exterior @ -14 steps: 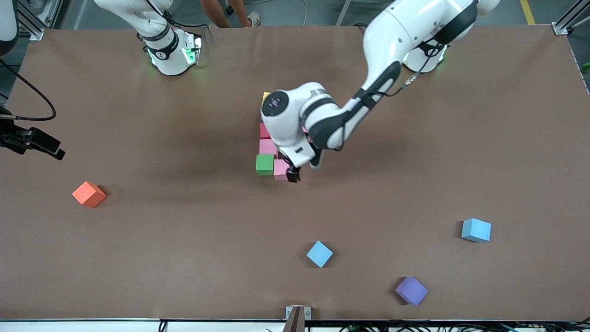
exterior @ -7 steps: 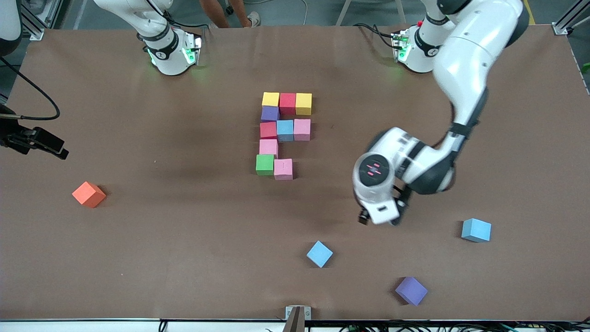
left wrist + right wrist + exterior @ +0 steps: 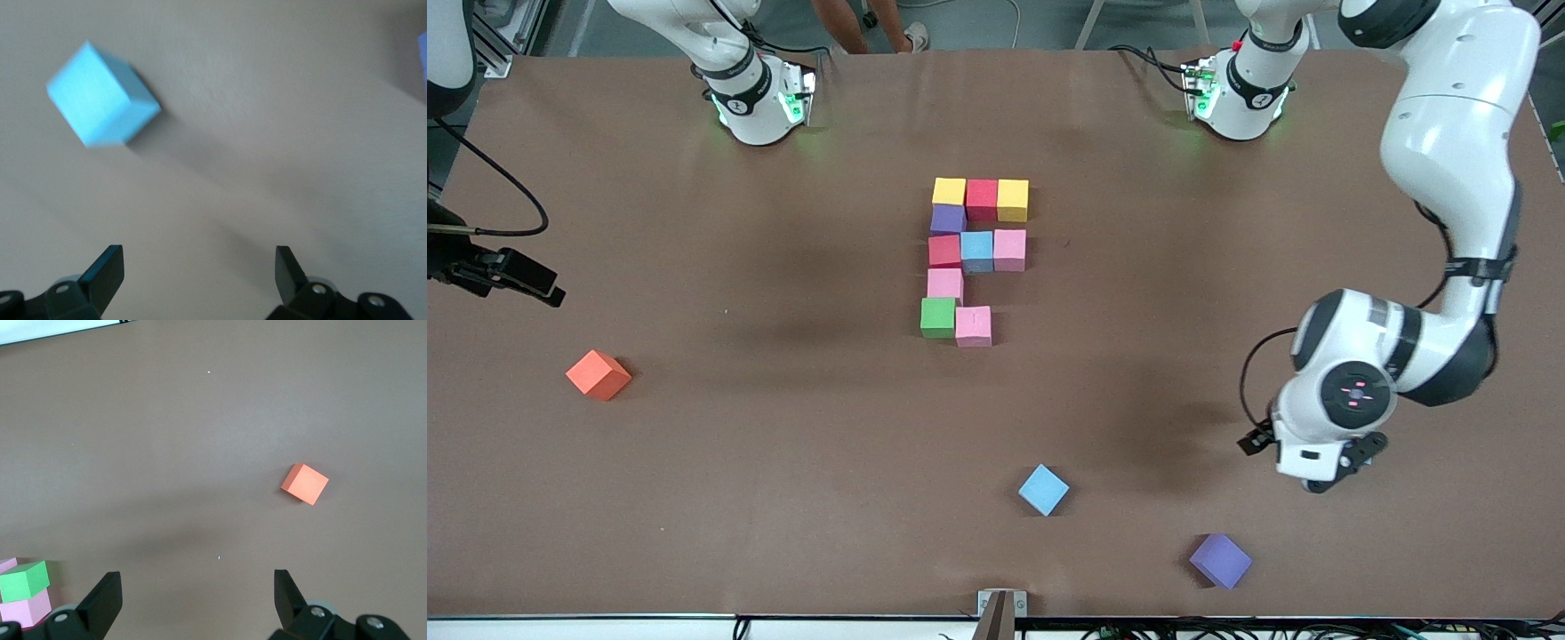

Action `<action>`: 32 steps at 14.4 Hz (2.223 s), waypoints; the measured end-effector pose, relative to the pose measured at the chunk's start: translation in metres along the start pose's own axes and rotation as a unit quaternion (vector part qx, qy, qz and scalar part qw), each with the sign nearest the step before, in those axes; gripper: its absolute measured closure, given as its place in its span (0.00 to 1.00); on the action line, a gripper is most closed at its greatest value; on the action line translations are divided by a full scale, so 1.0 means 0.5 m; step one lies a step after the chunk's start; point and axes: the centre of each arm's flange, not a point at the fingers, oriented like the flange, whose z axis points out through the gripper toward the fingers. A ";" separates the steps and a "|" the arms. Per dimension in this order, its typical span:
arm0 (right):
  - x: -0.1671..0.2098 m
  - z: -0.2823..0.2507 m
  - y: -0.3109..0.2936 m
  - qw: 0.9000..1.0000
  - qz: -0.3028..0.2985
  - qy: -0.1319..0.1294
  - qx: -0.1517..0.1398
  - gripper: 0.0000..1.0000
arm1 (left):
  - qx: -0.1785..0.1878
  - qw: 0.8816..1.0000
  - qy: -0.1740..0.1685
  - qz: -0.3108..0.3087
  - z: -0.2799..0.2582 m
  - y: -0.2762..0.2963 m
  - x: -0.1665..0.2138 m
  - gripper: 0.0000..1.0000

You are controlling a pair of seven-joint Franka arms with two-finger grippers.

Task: Arrange 11 blocks into digit 3
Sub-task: 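Move the left gripper over to the loose blue cube, then grasp the blue cube with the left gripper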

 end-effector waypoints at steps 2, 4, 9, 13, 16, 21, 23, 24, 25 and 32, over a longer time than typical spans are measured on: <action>-0.006 -0.008 0.000 1.000 -0.027 0.002 0.001 0.00 | 0.001 0.995 -0.007 0.101 0.012 -0.071 0.037 0.00; -0.015 -0.021 0.001 0.998 -0.056 0.007 0.001 0.00 | -0.004 0.978 -0.017 0.206 0.030 -0.136 0.066 0.00; -0.021 -0.036 0.002 0.997 -0.073 0.014 0.002 0.00 | -0.055 0.948 0.033 0.313 0.111 -0.237 0.109 0.00; -0.025 -0.039 -0.001 0.997 -0.075 0.011 0.002 0.00 | -0.058 0.938 0.071 0.334 0.150 -0.230 0.097 0.00; -0.026 -0.038 -0.006 0.997 -0.077 0.009 0.002 0.00 | -0.059 0.934 0.098 0.339 0.167 -0.235 0.108 0.00; -0.028 -0.040 -0.022 0.996 -0.086 0.010 -0.001 0.00 | -0.068 0.932 0.115 0.336 0.221 -0.262 0.122 0.07; -0.027 -0.040 -0.011 0.997 -0.081 0.010 -0.003 0.00 | -0.072 0.938 0.115 0.318 0.228 -0.271 0.125 0.26; -0.026 -0.040 -0.008 0.997 -0.081 0.010 -0.003 0.00 | -0.076 0.943 0.115 0.302 0.224 -0.270 0.126 0.37; -0.026 -0.040 -0.008 0.997 -0.081 0.010 -0.003 0.00 | -0.080 0.949 0.114 0.283 0.219 -0.265 0.124 0.38; -0.028 -0.039 -0.014 0.996 -0.085 0.009 -0.009 0.00 | -0.067 0.995 0.006 0.080 0.084 -0.144 0.021 0.39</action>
